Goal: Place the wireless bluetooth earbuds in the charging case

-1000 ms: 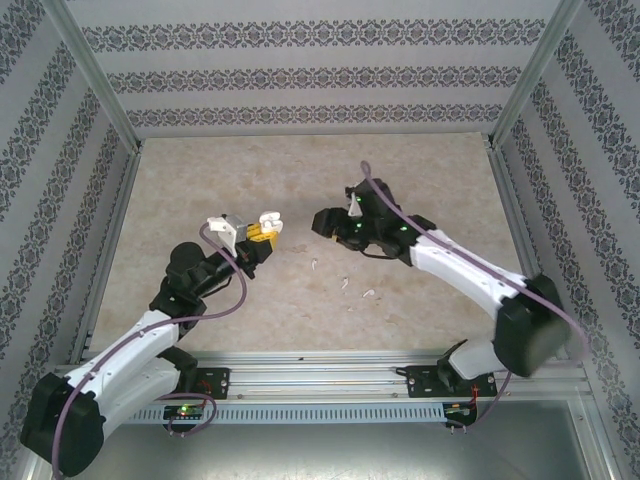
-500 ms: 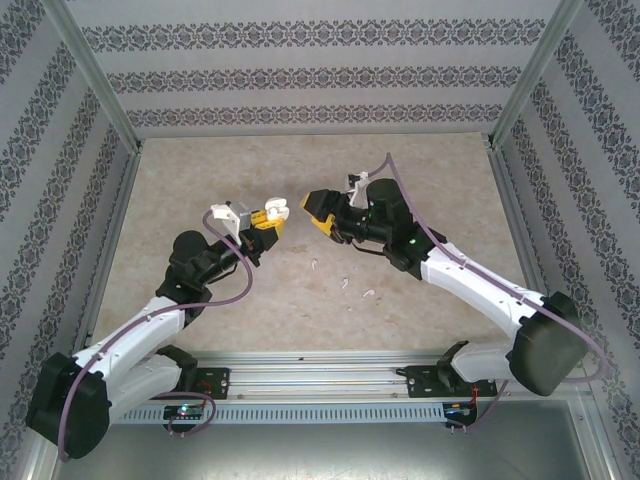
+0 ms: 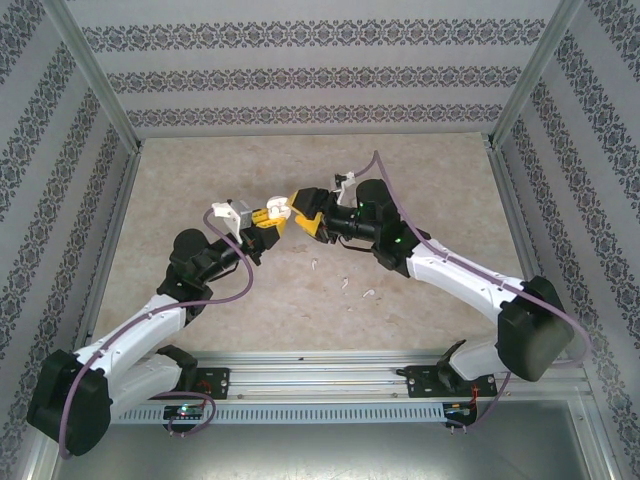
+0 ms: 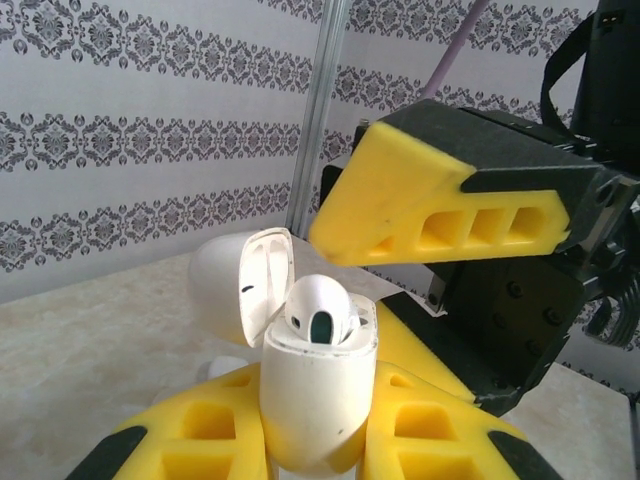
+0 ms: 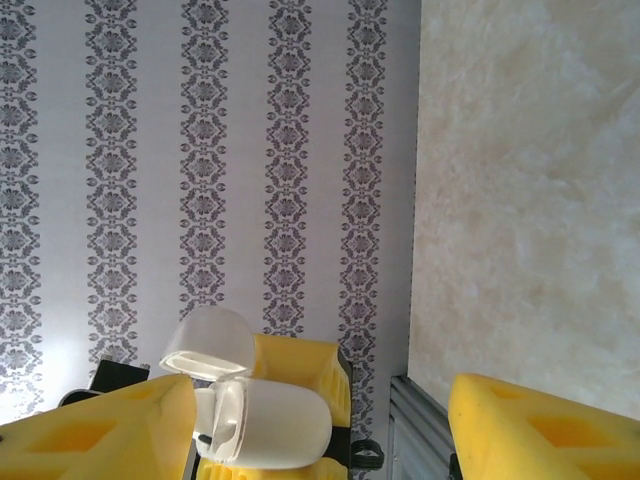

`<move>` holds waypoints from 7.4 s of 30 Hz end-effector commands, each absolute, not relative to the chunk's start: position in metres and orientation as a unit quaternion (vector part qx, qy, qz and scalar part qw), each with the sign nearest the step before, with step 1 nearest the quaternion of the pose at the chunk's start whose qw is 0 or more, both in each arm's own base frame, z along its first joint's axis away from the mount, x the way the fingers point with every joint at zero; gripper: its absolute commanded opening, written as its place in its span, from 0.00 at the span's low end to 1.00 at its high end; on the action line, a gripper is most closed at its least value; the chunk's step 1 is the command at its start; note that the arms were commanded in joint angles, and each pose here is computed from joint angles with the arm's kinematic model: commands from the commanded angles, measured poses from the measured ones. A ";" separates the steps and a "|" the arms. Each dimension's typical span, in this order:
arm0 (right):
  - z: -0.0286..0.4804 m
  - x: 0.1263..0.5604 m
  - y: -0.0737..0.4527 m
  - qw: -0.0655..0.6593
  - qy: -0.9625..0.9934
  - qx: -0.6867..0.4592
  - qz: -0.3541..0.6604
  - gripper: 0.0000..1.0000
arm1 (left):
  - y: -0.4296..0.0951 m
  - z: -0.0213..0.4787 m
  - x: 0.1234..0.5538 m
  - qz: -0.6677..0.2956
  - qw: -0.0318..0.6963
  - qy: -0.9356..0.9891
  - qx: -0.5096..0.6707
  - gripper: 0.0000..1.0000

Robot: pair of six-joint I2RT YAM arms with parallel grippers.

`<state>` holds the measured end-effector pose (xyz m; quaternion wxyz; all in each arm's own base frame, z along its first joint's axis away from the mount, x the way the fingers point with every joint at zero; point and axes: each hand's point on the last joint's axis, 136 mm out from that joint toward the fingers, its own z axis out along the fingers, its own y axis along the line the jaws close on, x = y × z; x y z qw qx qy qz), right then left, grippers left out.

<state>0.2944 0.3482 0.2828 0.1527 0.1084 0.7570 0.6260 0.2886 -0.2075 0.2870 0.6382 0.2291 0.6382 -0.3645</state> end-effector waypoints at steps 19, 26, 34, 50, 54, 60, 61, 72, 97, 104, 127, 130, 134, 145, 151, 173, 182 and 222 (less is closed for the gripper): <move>0.298 0.288 0.369 0.139 0.732 0.077 0.663 0.26 | -0.214 0.308 0.285 -0.388 0.641 0.617 0.240 0.00; 0.293 0.288 0.364 0.156 0.747 0.065 0.643 0.21 | -0.219 0.308 0.275 -0.398 0.616 0.626 0.263 0.22; 0.296 0.285 0.351 0.196 0.772 0.041 0.604 0.20 | -0.218 0.306 0.264 -0.394 0.588 0.649 0.277 0.51; 0.296 0.279 0.349 0.198 0.780 0.022 0.594 0.19 | -0.225 0.304 0.264 -0.433 0.562 0.644 0.286 0.35; 0.296 0.278 0.349 0.194 0.779 0.020 0.595 0.19 | -0.227 0.303 0.266 -0.437 0.560 0.642 0.288 0.33; 0.296 0.277 0.352 0.188 0.779 0.017 0.598 0.19 | -0.230 0.305 0.267 -0.448 0.561 0.633 0.289 0.33; 0.296 0.276 0.353 0.187 0.779 0.016 0.599 0.19 | -0.230 0.305 0.267 -0.451 0.560 0.632 0.289 0.35; 0.294 0.275 0.353 0.180 0.779 0.018 0.600 0.21 | -0.232 0.305 0.264 -0.458 0.554 0.629 0.296 0.13; 0.224 0.284 0.256 0.183 0.891 0.047 0.413 0.53 | -0.211 0.278 0.253 -0.405 0.560 0.668 0.276 0.08; 0.142 0.287 0.270 0.095 0.944 0.013 0.317 0.44 | -0.206 0.266 0.247 -0.393 0.550 0.684 0.275 0.08; 0.035 0.305 0.302 0.000 0.986 -0.079 0.145 0.34 | -0.195 0.249 0.232 -0.380 0.541 0.701 0.267 0.08; 0.029 0.307 0.304 -0.004 0.986 -0.081 0.143 0.34 | -0.196 0.249 0.232 -0.381 0.541 0.701 0.267 0.08; 0.024 0.310 0.306 -0.006 0.987 -0.084 0.139 0.33 | -0.195 0.246 0.232 -0.382 0.539 0.703 0.265 0.08; 0.011 0.315 0.305 -0.016 0.988 -0.094 0.123 0.24 | -0.195 0.245 0.232 -0.382 0.538 0.703 0.263 0.08; 0.017 0.314 0.301 -0.005 0.988 -0.100 0.121 0.16 | -0.195 0.244 0.232 -0.383 0.537 0.704 0.264 0.08; 0.238 0.313 0.308 0.337 0.873 -0.120 0.333 0.09 | -0.202 0.279 0.242 -0.405 0.564 0.672 0.257 0.08; 0.320 0.279 0.325 0.448 0.766 -0.170 0.429 0.07 | -0.207 0.292 0.251 -0.417 0.568 0.663 0.254 0.08; 0.327 0.255 0.363 0.480 0.721 -0.261 0.427 0.08 | -0.210 0.305 0.255 -0.442 0.571 0.650 0.238 0.08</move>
